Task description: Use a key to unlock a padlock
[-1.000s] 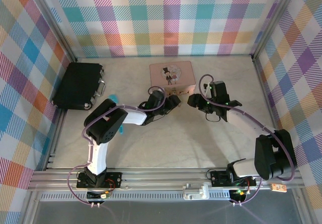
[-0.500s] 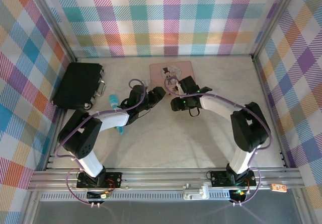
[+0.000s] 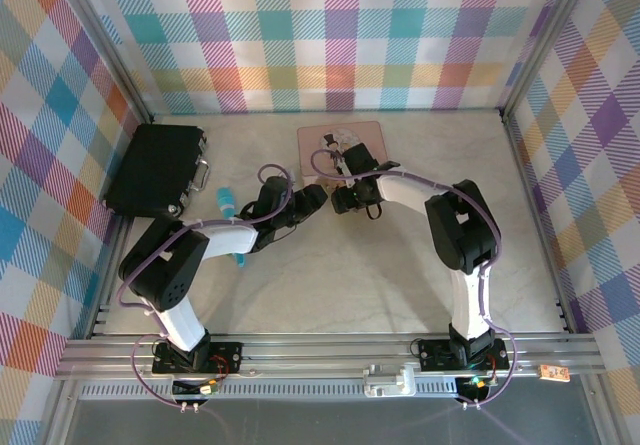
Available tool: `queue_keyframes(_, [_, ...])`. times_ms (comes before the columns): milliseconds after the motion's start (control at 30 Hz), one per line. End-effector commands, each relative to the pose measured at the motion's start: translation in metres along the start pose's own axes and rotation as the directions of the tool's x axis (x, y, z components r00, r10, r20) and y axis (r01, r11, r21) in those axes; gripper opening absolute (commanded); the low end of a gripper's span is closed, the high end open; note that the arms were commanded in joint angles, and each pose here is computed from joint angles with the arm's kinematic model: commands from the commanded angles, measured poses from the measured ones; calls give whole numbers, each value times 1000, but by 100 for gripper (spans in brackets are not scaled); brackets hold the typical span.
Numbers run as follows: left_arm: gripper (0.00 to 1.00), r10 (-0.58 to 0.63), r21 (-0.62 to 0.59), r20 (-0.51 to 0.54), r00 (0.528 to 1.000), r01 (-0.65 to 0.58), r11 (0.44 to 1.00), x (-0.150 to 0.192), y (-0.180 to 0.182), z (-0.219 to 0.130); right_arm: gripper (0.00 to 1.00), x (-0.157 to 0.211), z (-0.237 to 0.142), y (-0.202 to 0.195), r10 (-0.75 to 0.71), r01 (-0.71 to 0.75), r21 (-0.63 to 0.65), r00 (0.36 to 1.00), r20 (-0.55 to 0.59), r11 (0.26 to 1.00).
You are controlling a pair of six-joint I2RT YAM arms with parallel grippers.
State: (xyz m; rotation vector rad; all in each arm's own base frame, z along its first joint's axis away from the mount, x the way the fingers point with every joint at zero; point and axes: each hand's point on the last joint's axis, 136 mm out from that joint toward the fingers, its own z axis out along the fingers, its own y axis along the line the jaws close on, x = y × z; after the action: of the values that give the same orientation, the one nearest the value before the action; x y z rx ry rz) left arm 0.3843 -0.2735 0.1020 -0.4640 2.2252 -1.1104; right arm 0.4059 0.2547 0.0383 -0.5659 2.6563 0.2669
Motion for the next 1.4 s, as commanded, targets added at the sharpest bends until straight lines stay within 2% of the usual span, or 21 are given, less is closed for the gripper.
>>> queue_keyframes(0, [59,34,-22,-8,999,-34,999,3,10,3,67,-10,-8,16,-23,25,-103,1000,20,994])
queue_keyframes(67, [59,36,-26,-15,999,-36,999,5,12,7,66,-9,-15,23,-10,15,-149,999,33,989])
queue_keyframes(233, [58,50,-32,-47,998,-51,998,8,12,20,67,-10,-43,3,69,-62,-87,995,74,994])
queue_keyframes(433, [58,148,-7,-136,980,-151,989,27,-12,51,67,0,-85,-27,222,-212,-88,968,121,973])
queue_keyframes(533, [58,200,-19,-178,963,-207,978,37,-17,68,67,10,-98,-36,288,-271,-136,948,131,953])
queue_keyframes(700, [58,227,-107,-217,949,-255,961,49,-7,88,66,22,-114,-46,379,-346,-205,913,153,916])
queue_keyframes(967, [56,271,-209,-233,934,-320,924,60,10,104,66,21,-132,-51,398,-352,-225,892,212,909])
queue_keyframes(1100, [56,276,-254,-208,938,-324,911,58,23,110,65,20,-134,-52,406,-357,-231,887,220,905])
queue_keyframes(1367, [37,303,-259,-171,938,-339,905,55,29,127,65,24,-130,-50,425,-373,-248,882,205,894])
